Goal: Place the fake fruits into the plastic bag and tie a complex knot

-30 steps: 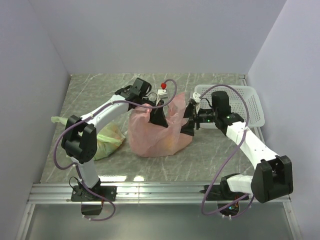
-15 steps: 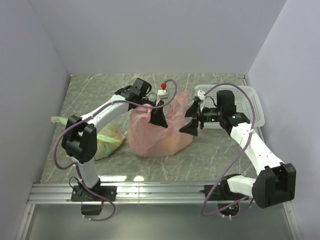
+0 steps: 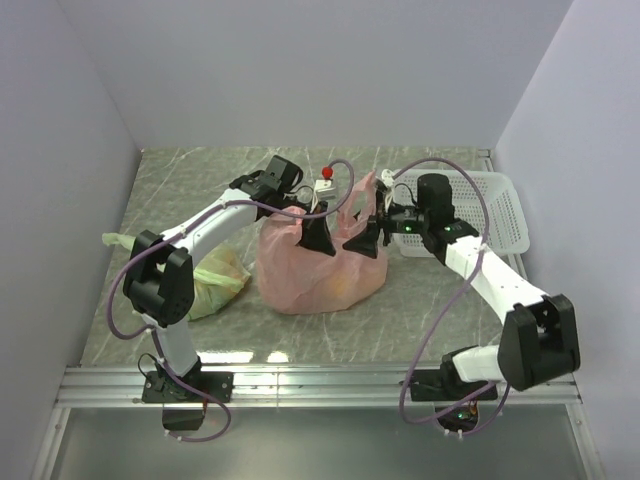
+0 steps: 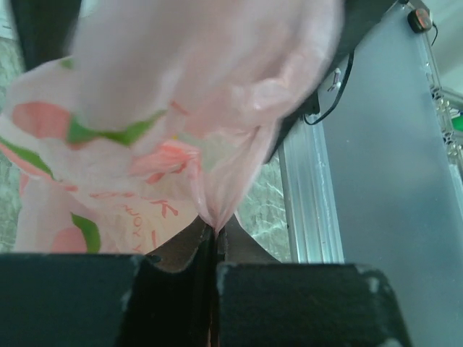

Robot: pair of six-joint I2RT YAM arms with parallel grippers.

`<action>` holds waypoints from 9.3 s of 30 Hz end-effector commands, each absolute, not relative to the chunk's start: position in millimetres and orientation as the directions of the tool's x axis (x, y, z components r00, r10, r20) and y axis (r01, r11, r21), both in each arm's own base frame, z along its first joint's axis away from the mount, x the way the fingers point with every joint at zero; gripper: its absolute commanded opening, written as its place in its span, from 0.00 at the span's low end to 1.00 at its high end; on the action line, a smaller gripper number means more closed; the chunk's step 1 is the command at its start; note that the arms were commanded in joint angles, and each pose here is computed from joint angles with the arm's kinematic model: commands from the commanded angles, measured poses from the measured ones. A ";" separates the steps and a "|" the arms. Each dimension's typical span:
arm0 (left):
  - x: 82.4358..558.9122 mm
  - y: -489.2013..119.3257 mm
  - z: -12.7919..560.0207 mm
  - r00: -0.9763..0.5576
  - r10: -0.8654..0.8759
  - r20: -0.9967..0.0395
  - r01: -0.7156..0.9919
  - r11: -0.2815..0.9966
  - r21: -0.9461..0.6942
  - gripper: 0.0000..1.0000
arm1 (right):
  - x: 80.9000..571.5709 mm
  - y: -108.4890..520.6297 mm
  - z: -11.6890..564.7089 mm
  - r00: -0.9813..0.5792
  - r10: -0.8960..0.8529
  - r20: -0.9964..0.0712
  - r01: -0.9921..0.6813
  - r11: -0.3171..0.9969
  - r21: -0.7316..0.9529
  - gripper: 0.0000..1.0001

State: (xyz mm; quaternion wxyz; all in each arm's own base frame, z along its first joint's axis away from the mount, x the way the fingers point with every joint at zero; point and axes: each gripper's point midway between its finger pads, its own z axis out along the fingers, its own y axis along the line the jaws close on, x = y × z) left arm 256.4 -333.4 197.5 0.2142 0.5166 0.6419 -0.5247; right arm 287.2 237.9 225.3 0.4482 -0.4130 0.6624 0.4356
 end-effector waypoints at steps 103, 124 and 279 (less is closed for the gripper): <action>269.1 -173.0 235.3 -0.403 0.243 -0.882 0.848 0.462 -0.260 0.99 | 318.5 266.6 119.3 -0.530 -0.304 -0.791 -0.798 0.493 0.345 0.00; 315.9 -236.2 201.5 -0.390 0.409 -0.825 0.889 0.401 -0.222 0.99 | 313.5 273.2 105.5 -0.456 -0.434 -0.777 -0.851 0.468 0.238 0.00; 275.6 -295.9 237.8 -0.100 0.345 -0.933 0.990 -0.055 -0.126 0.00 | 322.5 261.0 192.4 -0.512 -0.208 -0.834 -0.839 0.327 0.434 0.68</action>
